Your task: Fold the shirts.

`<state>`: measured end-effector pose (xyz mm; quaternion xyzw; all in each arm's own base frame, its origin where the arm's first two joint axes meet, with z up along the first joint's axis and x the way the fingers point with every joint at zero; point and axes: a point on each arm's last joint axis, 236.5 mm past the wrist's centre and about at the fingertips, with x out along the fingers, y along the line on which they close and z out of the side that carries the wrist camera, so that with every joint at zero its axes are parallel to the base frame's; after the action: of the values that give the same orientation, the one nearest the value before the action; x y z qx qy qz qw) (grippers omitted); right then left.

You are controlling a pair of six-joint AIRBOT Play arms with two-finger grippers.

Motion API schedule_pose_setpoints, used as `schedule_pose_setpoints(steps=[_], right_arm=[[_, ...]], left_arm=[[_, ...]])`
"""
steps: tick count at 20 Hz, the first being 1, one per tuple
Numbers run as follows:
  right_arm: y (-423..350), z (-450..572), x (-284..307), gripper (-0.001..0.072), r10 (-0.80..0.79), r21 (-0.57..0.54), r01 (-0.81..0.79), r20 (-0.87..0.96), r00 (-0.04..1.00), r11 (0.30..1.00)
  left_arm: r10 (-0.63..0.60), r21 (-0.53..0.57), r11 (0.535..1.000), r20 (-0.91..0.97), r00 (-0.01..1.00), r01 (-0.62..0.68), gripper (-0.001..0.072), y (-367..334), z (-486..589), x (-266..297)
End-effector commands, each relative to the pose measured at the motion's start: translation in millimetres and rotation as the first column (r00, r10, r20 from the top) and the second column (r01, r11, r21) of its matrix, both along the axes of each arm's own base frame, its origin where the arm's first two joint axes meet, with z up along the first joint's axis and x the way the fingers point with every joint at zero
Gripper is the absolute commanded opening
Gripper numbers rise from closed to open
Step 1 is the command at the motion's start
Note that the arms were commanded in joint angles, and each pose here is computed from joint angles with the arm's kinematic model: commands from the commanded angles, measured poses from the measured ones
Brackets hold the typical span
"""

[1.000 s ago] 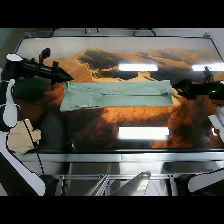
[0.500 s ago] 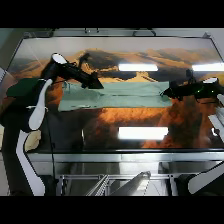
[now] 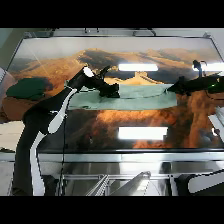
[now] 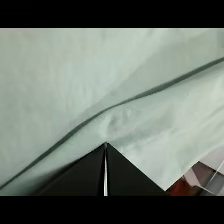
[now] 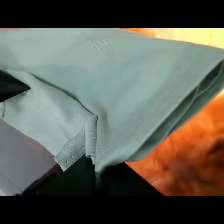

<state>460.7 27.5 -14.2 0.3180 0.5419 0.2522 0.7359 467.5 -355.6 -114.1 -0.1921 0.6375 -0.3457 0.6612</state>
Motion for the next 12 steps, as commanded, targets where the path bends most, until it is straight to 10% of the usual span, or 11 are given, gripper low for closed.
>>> schedule_pose_setpoints(steps=[1,7,12], right_arm=[[16.4,50.7,-11.4,0.0023,0.066,-0.008,-0.066,0.093,0.993,0.998],[133.8,140.0,-7.0,0.0021,0.159,0.066,-0.195,0.359,0.92,0.979],[255.3,136.8,-1.8,0.002,0.207,0.086,-0.267,0.427,0.88,0.96]], left_arm=[[0.006,0.004,1.0,-0.049,0.999,-0.006,0.002,-9.9,-12.4,-3.6],[0.015,-0.51,0.86,0.088,0.996,0.032,0.0021,-32.7,172.6,16.4],[0.063,-0.519,0.852,0.22,0.973,0.062,0.0021,91.4,278.5,14.5]])
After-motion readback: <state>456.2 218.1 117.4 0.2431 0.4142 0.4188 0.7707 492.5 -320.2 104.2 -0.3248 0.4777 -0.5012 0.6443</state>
